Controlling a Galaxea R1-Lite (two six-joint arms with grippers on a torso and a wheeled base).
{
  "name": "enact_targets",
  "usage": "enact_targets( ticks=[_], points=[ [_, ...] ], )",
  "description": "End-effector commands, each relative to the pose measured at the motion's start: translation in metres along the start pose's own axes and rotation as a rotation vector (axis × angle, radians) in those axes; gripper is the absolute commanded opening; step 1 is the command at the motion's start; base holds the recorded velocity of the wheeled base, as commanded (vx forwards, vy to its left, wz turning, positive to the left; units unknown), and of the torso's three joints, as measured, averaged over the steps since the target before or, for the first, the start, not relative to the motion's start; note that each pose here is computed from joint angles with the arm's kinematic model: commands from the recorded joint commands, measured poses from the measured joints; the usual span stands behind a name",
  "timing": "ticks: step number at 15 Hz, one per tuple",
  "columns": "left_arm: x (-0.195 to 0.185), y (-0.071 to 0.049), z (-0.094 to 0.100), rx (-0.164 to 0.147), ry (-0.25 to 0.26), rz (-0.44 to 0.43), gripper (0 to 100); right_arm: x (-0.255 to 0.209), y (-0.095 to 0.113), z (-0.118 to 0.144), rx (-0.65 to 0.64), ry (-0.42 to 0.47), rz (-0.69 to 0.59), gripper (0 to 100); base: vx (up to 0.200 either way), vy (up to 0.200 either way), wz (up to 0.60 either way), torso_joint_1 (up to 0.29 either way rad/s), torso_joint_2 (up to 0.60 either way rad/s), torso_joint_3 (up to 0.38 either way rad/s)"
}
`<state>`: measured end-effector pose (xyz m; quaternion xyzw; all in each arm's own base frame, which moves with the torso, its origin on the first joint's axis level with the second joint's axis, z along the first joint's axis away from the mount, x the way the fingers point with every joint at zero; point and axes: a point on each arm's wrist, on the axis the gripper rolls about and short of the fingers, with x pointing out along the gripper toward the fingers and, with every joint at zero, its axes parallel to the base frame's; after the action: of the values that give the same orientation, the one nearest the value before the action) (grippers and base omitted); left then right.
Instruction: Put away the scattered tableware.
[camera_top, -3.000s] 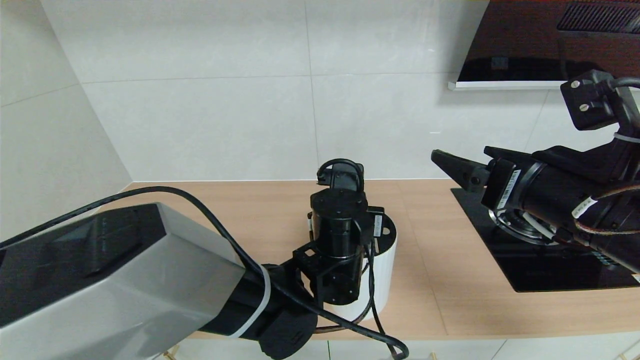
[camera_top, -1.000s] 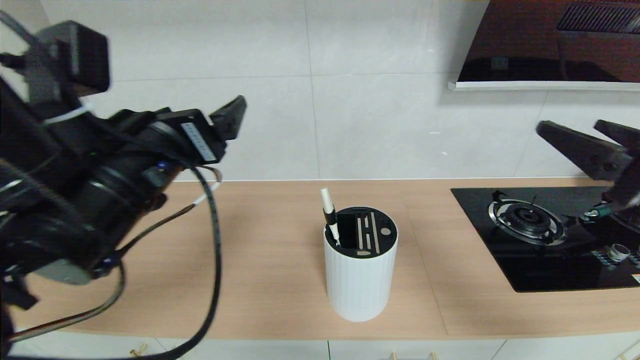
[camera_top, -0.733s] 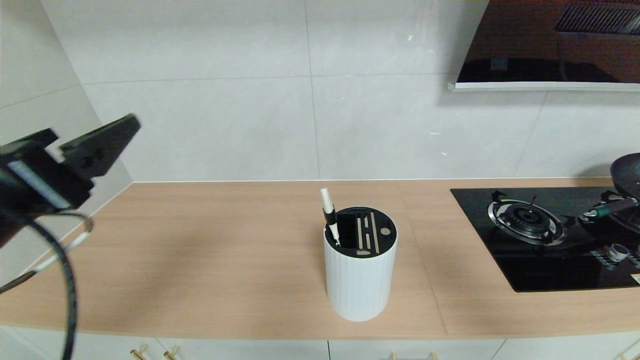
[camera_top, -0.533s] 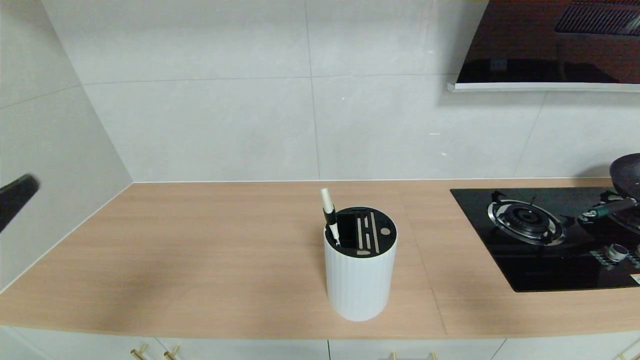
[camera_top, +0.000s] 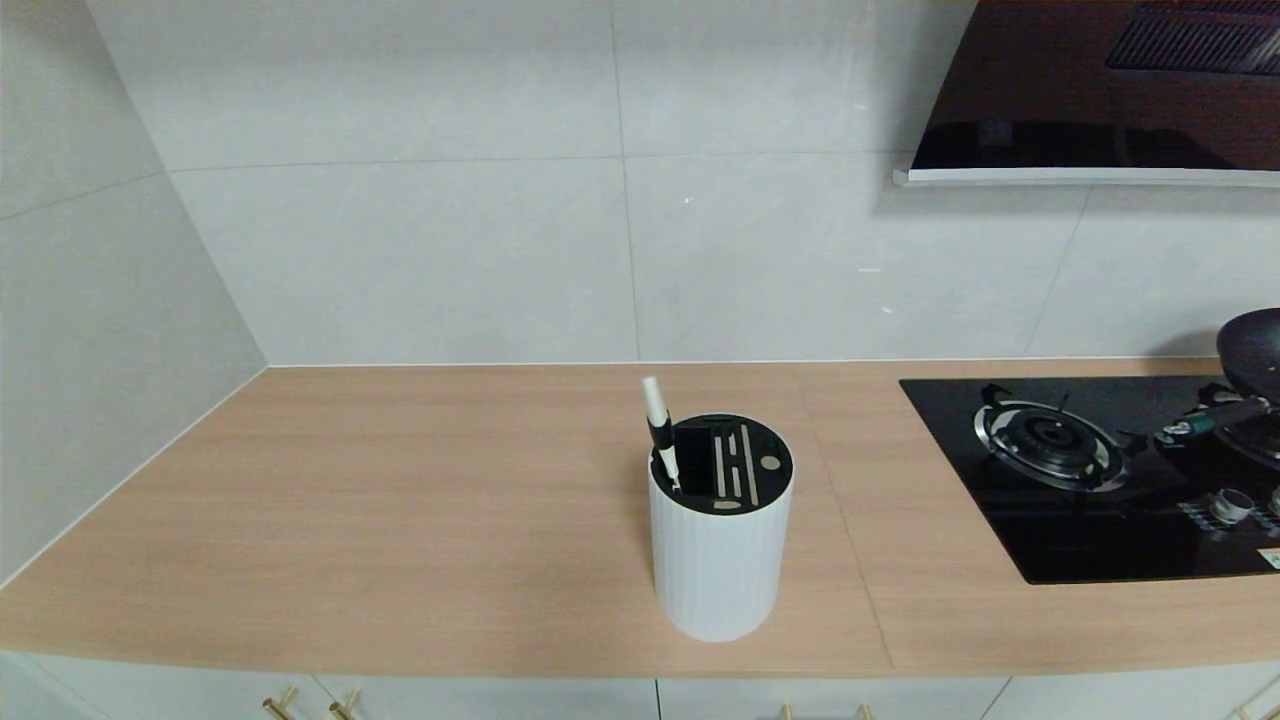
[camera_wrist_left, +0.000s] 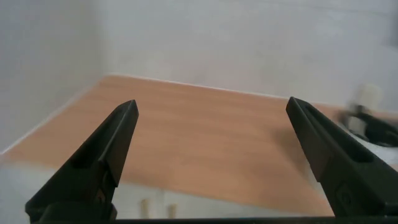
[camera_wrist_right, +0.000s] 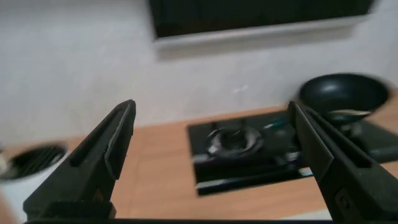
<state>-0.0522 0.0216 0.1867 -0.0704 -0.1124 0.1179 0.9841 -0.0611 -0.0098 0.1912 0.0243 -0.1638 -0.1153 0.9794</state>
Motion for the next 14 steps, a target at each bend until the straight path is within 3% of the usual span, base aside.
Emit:
enact_targets(
  ticks=[1,3,4,5,6,7,8,9,10,12,13,14],
  points=[
    [-0.006,-0.001,-0.009,0.016,-0.02,0.075,100,-0.017,0.0,-0.017,-0.018,-0.012,-0.02,100,0.0,0.0,0.0,0.0,0.0,0.0],
    [-0.005,-0.005,-0.033,0.056,0.007,0.172,100,-0.012,0.001,-0.032,-0.013,0.034,-0.04,100,0.0,0.0,0.0,0.0,0.0,0.0],
    [-0.012,-0.003,-0.051,0.084,-0.003,0.176,100,-0.009,0.002,-0.045,-0.017,0.069,-0.039,100,0.0,0.0,0.0,0.0,0.0,0.0],
    [-0.006,-0.003,-0.073,0.146,0.064,0.178,100,-0.006,0.002,-0.063,-0.032,0.129,-0.038,100,0.0,0.0,0.0,0.0,0.0,0.0],
    [0.0,-0.001,-0.094,0.16,0.068,0.215,100,-0.002,0.003,-0.09,-0.051,0.2,-0.042,100,0.0,0.0,0.0,0.0,0.0,0.0],
    [0.002,-0.001,-0.102,0.177,0.068,0.205,100,0.0,0.003,-0.108,-0.055,0.205,-0.039,100,0.0,0.0,0.0,0.0,0.0,0.0],
    [0.002,-0.001,-0.106,0.186,0.107,0.181,100,0.0,0.003,-0.11,-0.057,0.205,-0.034,100,0.0,0.0,0.0,0.0,0.0,0.0],
    [0.001,-0.002,-0.112,0.184,0.165,0.103,100,-0.001,0.003,-0.117,-0.076,0.276,-0.019,100,0.0,0.0,0.0,0.0,0.0,0.0],
    [0.001,-0.002,-0.112,0.181,0.17,0.063,100,-0.001,0.003,-0.117,-0.076,0.278,-0.008,100,0.0,0.0,0.0,0.0,0.0,0.0],
    [0.001,-0.006,-0.113,0.169,0.181,-0.101,100,-0.002,0.006,-0.118,-0.057,0.292,0.129,100,0.0,0.0,0.0,0.0,0.0,0.0],
    [0.001,-0.008,-0.114,0.159,0.193,-0.185,100,-0.004,0.007,-0.123,-0.067,0.343,0.183,100,0.0,0.0,0.0,0.0,0.0,0.0],
    [0.0,-0.009,-0.117,0.176,0.23,-0.239,100,-0.003,0.007,-0.121,-0.104,0.321,0.188,100,0.0,0.0,0.0,0.0,0.0,0.0]
  ],
)
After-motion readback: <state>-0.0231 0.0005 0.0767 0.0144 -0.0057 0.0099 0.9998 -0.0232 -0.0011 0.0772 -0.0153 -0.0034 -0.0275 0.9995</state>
